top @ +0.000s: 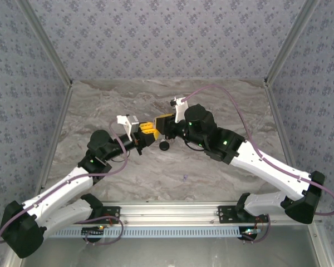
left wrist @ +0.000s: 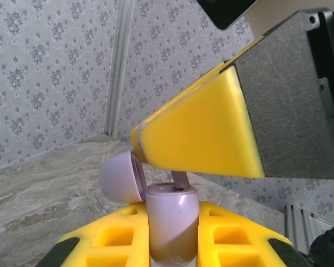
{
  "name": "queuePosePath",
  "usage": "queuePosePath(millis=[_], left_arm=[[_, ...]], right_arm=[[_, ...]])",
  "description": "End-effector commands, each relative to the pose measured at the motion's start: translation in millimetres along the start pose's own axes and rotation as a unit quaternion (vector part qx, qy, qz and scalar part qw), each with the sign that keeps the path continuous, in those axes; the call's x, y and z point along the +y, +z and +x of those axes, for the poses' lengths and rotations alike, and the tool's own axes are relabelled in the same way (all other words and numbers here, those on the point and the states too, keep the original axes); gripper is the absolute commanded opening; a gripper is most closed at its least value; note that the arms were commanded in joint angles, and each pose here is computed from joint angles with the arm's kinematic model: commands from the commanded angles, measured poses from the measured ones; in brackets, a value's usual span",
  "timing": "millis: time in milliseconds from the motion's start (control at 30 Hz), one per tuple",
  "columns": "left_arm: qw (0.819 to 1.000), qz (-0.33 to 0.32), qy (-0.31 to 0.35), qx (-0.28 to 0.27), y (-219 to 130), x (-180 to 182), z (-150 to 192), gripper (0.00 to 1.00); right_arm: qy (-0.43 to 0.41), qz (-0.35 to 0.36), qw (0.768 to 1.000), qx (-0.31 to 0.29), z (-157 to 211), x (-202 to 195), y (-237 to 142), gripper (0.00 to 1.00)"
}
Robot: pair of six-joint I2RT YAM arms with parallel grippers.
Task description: Insert wireless bluetooth earbuds into charging case
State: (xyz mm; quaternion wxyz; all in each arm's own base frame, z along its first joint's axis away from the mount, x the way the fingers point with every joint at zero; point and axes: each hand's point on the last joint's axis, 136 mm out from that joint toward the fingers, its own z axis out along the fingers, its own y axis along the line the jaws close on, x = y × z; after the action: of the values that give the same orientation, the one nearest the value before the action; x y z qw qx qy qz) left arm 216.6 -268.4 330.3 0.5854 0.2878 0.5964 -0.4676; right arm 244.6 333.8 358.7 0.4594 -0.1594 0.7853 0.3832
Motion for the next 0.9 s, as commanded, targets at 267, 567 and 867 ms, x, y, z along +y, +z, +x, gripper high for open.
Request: queuePosePath(millis=[267, 567, 867], left_arm=[[0.999, 0.021, 0.005, -0.049, -1, -12, -28, 0.00], [0.998, 0.020, 0.009, -0.053, -1, -12, -28, 0.00], [0.999, 0.016, 0.013, -0.050, -2, -10, -21, 0.00]], right_arm=[[0.009, 0.000, 1.000, -0.010, 0, -4, -1, 0.23], [0.017, 0.002, 1.000, 0.004, 3, -6, -4, 0.31], [0.011, -0.008, 1.000, -0.011, -24, 2, -23, 0.50]])
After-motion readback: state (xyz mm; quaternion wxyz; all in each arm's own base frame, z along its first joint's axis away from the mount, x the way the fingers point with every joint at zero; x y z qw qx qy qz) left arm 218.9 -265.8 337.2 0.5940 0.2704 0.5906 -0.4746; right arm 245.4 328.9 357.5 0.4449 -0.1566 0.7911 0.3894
